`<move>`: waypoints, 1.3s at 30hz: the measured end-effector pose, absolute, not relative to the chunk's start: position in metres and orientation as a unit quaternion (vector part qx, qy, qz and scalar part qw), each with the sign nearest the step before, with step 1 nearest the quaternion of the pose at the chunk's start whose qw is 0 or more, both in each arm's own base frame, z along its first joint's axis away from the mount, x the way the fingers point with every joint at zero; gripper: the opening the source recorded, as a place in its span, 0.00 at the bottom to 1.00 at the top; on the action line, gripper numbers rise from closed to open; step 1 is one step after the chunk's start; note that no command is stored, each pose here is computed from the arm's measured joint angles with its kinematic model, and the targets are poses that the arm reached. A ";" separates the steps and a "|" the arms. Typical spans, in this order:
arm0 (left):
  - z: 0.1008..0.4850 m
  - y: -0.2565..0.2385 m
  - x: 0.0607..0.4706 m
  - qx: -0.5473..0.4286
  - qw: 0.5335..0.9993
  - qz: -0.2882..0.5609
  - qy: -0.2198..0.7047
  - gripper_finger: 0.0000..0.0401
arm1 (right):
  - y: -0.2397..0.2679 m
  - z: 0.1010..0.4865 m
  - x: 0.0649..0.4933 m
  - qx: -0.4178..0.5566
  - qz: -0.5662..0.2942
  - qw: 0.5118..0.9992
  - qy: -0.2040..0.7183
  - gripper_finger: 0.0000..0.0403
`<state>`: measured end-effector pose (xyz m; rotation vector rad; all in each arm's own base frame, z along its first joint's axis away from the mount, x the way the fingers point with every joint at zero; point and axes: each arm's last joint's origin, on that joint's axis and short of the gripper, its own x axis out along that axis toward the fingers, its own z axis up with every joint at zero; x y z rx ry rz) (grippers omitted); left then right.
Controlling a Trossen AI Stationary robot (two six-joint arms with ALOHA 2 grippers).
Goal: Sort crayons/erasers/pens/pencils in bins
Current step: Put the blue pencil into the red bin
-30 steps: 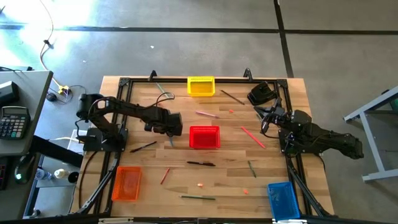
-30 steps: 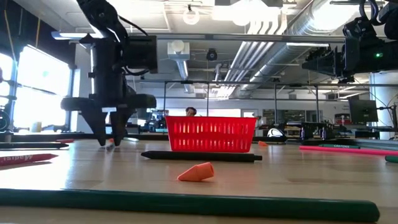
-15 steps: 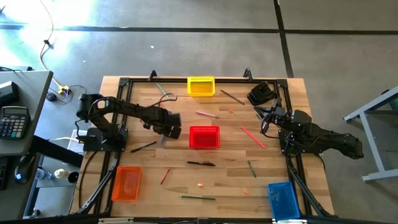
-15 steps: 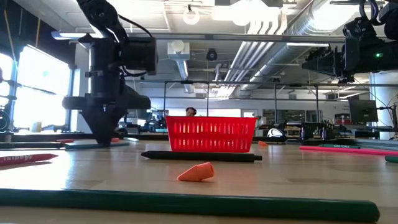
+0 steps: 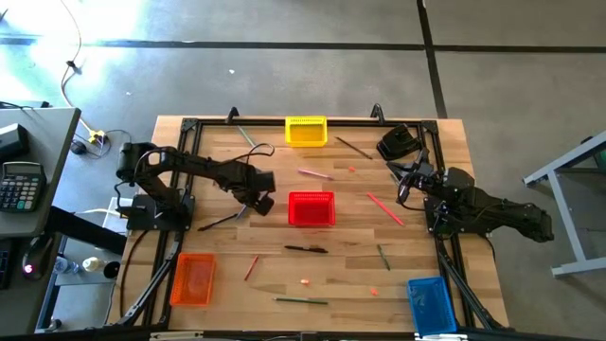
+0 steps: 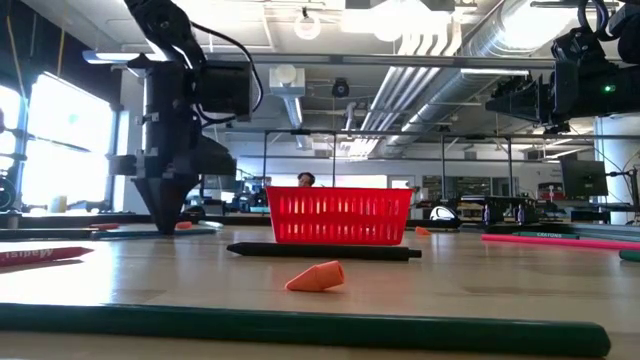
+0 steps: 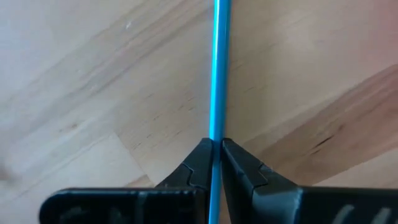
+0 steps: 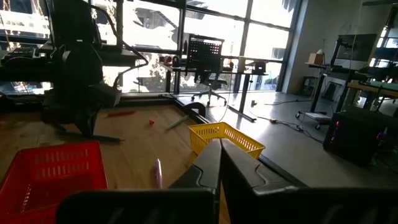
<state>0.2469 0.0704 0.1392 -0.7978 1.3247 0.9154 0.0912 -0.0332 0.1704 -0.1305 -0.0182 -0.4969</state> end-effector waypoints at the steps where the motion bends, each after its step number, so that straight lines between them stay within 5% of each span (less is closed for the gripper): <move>1: 0.141 0.071 0.249 -0.344 0.627 0.396 0.576 0.04 | -0.033 0.170 0.091 -0.065 -0.245 0.967 -0.009 0.00; 14: 0.177 0.075 0.259 -0.300 0.674 0.391 0.551 0.03 | -0.033 0.170 0.091 -0.065 -0.246 0.967 -0.009 0.00; 28: 0.252 0.023 0.277 -0.200 0.874 0.302 0.325 0.03 | -0.033 0.170 0.091 -0.065 -0.246 0.967 -0.009 0.00; 39: 0.270 0.015 0.335 -0.147 0.907 0.249 0.306 0.03 | -0.033 0.170 0.091 -0.065 -0.246 0.967 -0.010 0.00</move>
